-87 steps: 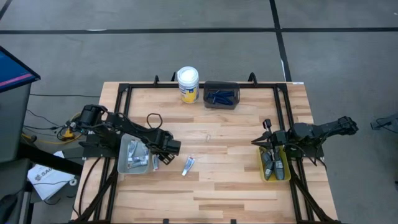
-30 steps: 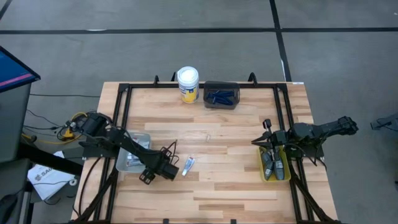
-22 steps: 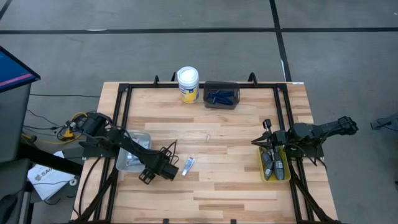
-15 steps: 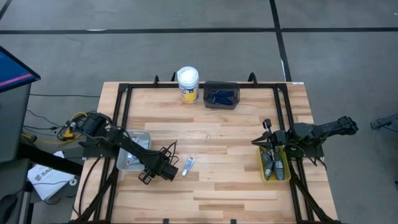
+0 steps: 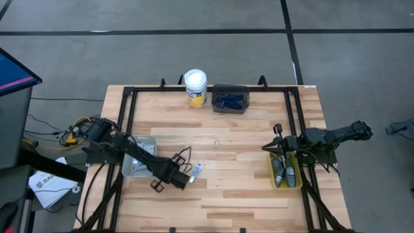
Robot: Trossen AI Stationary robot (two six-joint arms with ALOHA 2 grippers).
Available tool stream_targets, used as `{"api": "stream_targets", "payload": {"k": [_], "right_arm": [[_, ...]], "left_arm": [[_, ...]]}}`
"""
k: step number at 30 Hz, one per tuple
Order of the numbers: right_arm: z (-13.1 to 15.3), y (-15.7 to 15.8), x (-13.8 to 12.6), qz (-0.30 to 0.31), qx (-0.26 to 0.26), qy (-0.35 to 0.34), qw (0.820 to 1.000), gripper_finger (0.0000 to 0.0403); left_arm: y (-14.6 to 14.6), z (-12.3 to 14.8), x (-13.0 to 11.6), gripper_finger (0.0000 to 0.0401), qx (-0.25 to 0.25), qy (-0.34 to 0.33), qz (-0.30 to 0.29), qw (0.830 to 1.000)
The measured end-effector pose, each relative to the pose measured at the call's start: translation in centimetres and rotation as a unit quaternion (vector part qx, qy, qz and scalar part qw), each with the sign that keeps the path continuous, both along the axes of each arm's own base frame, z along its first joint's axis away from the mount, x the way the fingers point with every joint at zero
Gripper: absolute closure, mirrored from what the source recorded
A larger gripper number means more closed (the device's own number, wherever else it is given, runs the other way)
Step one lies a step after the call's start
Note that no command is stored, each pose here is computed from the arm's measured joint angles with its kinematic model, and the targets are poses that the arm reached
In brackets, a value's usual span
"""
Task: Pick & Place Travel size toiletries
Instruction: Put the white toothpaste into the gray bin
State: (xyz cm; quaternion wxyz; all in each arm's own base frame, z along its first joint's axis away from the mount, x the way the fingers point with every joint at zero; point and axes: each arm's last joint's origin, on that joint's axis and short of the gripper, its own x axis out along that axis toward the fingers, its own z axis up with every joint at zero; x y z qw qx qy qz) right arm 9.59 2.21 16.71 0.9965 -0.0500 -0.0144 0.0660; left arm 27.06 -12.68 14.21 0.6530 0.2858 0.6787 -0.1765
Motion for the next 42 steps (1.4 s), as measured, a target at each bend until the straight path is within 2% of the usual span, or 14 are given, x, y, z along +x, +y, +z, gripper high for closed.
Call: {"api": "stream_targets", "payload": {"k": [5,7,11,15,19,26,33,37,42], "right_arm": [[0.0,0.0,0.0,0.000,0.000,0.000,1.000,0.0386],[0.0,0.0,0.0,0.000,0.000,0.000,1.000,0.0386],[0.0,0.0,0.0,0.000,0.000,0.000,1.000,0.0386],[0.0,0.0,0.0,0.000,0.000,0.000,1.000,0.0386],[0.0,0.0,0.0,0.000,0.000,0.000,1.000,0.0386],[0.0,0.0,0.0,0.000,0.000,0.000,1.000,0.0386],[0.0,0.0,0.0,0.000,0.000,0.000,1.000,0.0386],[0.0,0.0,0.0,0.000,0.000,0.000,1.000,0.0386],[0.0,0.0,0.0,0.000,0.000,0.000,1.000,0.0386]], "left_arm": [[-0.3,1.8,1.3,0.0336,0.035,-0.049,0.007,0.998],[-0.2,2.5,1.5,0.0336,0.071,-0.064,0.030,0.995],[0.7,3.4,0.9,0.0336,0.130,-0.045,0.104,0.985],[2.1,4.0,-0.7,0.0336,0.190,0.011,0.205,0.960],[3.1,4.7,-1.6,0.0336,0.230,0.038,0.265,0.936],[3.9,7.1,-2.5,0.0336,0.206,-0.020,0.344,0.916],[5.3,9.5,-5.9,0.0315,0.165,-0.081,0.434,0.882],[6.0,9.8,-8.0,0.0288,0.135,-0.078,0.456,0.876],[6.4,9.6,-9.4,0.0227,0.111,-0.066,0.465,0.876]]}}
